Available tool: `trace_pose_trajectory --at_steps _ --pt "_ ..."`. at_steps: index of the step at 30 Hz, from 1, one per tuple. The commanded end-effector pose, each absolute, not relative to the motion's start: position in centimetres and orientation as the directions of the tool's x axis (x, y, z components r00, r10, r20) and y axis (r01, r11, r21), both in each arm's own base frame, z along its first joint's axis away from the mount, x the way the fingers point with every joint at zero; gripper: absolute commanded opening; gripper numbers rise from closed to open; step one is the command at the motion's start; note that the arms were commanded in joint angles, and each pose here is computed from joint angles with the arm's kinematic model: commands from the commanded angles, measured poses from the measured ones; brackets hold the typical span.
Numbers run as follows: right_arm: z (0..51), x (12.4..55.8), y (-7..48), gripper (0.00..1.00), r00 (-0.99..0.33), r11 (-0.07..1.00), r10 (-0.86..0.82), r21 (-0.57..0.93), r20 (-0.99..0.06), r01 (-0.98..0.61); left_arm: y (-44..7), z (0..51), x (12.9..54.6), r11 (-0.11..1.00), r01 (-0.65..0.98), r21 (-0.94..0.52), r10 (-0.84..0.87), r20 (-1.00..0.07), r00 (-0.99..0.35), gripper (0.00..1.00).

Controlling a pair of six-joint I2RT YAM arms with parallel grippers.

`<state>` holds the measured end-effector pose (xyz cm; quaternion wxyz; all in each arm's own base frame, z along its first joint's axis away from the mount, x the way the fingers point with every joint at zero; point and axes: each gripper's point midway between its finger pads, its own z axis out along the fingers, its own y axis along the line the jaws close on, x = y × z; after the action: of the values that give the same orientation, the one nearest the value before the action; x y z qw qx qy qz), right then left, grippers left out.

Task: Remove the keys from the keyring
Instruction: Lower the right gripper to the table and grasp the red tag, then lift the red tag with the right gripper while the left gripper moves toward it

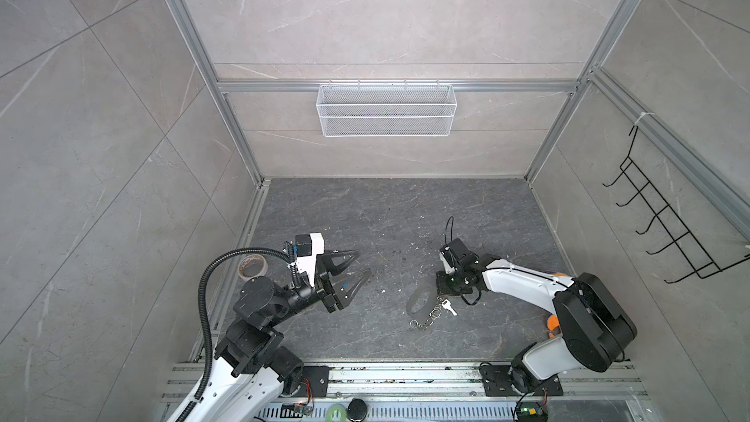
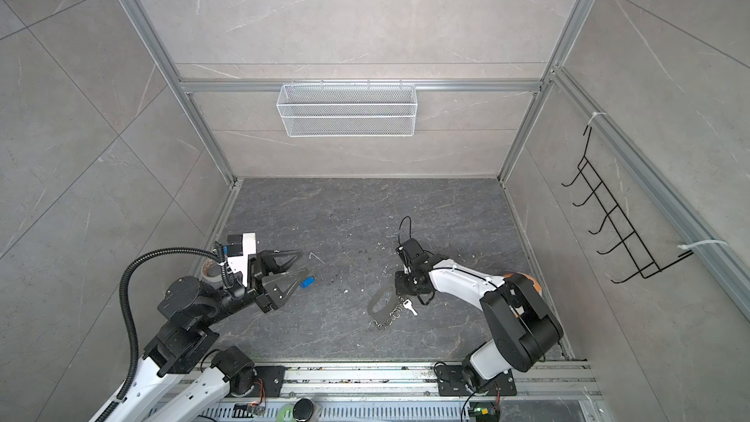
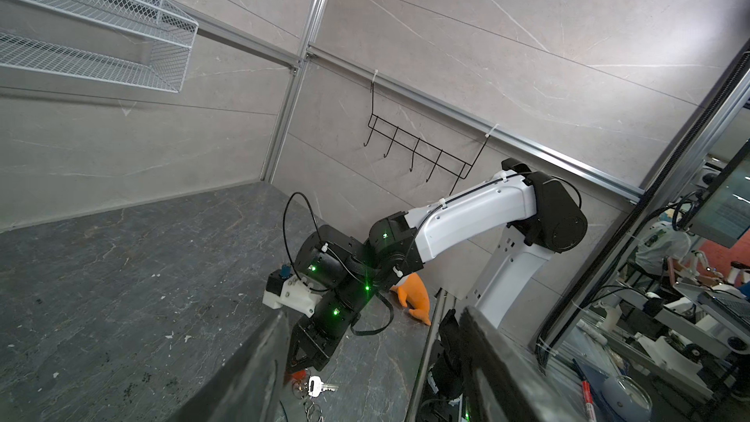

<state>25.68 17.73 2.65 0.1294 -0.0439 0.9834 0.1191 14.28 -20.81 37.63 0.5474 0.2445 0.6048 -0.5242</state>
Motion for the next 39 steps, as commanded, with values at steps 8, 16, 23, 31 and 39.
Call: trace_pose_trajectory --at_steps 8,16,23,31,39 --pt "7.8 26.6 18.1 0.0 -0.919 0.95 -0.076 0.25 -0.387 -0.184 -21.3 37.6 14.8 0.325 0.865 -0.382 -0.279 -0.913 -0.299 0.65" --pt "11.9 26.7 18.7 0.0 -0.885 0.927 -0.06 0.303 -0.462 -0.221 -21.5 36.7 15.9 0.356 0.835 -0.419 -0.277 -0.901 -0.334 0.77" --pt "16.0 26.9 19.7 0.0 -0.849 0.895 -0.045 0.356 -0.527 -0.268 -22.1 35.4 17.1 0.385 0.805 -0.452 -0.248 -0.891 -0.381 0.77" --pt "22.8 26.4 21.7 0.0 -0.78 0.807 -0.04 0.44 -0.624 -0.394 -22.8 34.1 18.1 0.399 0.775 -0.49 -0.229 -0.872 -0.433 0.79" --pt "29.7 25.7 24.0 0.0 -0.703 0.677 -0.016 0.51 -0.711 -0.53 -24.1 32.9 19.3 0.401 0.756 -0.518 -0.185 -0.854 -0.487 0.8"
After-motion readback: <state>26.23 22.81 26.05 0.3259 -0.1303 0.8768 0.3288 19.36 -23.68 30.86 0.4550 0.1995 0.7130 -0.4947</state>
